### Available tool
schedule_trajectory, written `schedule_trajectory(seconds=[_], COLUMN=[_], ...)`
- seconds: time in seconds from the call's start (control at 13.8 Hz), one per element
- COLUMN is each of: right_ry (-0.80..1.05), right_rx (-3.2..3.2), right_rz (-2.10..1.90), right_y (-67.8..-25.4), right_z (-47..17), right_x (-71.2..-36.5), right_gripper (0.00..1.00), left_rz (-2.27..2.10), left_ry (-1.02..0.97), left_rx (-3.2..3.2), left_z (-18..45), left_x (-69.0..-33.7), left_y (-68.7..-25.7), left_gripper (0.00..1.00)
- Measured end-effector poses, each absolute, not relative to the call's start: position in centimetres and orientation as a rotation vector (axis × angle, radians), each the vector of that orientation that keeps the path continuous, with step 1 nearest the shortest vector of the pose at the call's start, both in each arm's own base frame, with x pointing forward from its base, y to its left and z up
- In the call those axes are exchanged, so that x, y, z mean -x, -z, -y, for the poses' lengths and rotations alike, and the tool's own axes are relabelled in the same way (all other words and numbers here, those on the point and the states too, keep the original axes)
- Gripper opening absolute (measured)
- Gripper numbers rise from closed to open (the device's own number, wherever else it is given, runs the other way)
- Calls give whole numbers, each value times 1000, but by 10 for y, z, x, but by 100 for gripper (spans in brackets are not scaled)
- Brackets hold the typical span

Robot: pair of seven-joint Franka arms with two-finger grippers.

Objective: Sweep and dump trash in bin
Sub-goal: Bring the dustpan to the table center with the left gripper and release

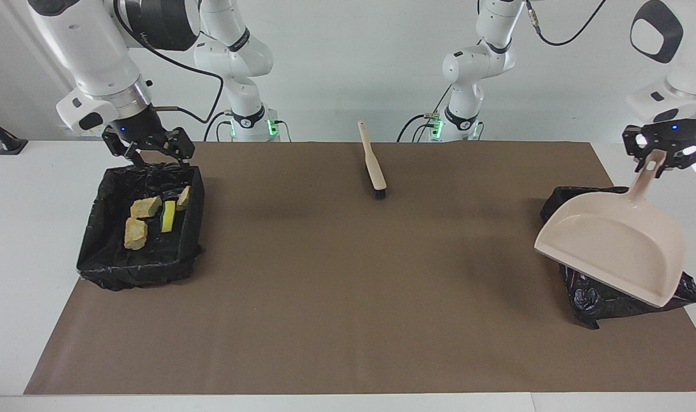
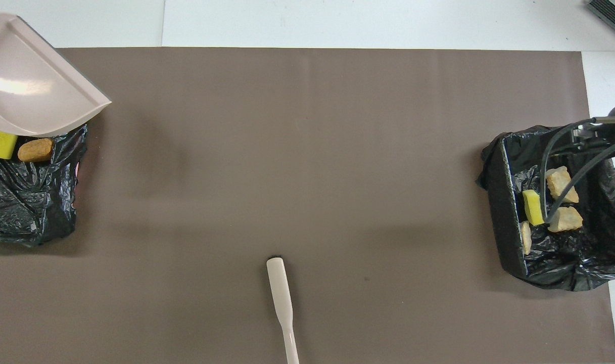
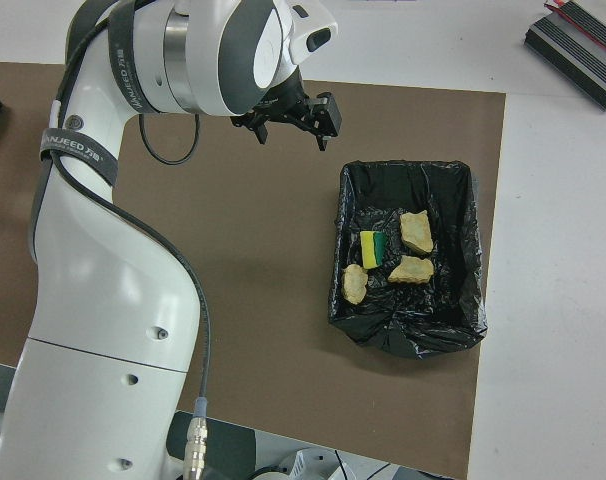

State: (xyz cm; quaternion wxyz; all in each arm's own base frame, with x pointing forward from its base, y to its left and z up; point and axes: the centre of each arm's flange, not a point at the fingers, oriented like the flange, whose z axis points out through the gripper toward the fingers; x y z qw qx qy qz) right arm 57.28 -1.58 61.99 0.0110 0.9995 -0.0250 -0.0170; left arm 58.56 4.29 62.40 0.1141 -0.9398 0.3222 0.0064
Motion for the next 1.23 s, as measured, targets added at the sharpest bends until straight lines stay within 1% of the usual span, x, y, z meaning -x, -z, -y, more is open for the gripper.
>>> schedule_trajectory(seconds=[0.14,0.29,0.58,0.72,0.94,1.09,1.23], right_ry=[68,76,109,121,118,118,118], right_rx=[-3118,-3117,-3119,-3119,-3119,-3119,-3119], right_rz=[86,93,118,121,126,125,125], right_y=[-620,-620,-615,-612,-613,-613,-613], right_z=[17,17,15,16,17,17,17], right_x=[-561,-551,-545,-542,-542,-542,-542], right_gripper=[100,100,100,100,100,100,100], left_rz=[-735,-545,-370,-335,-282,-267,-278], left_ry=[13,3,-17,-32,14,22,11], left_rx=[2904,3011,3113,3137,3169,3187,3191], left_z=[15,76,167,211,285,320,336], left_x=[-581,-571,-554,-538,-512,-507,-505], left_y=[-610,-593,-555,-530,-476,-436,-416], left_gripper=[32,32,32,32,32,32,32])
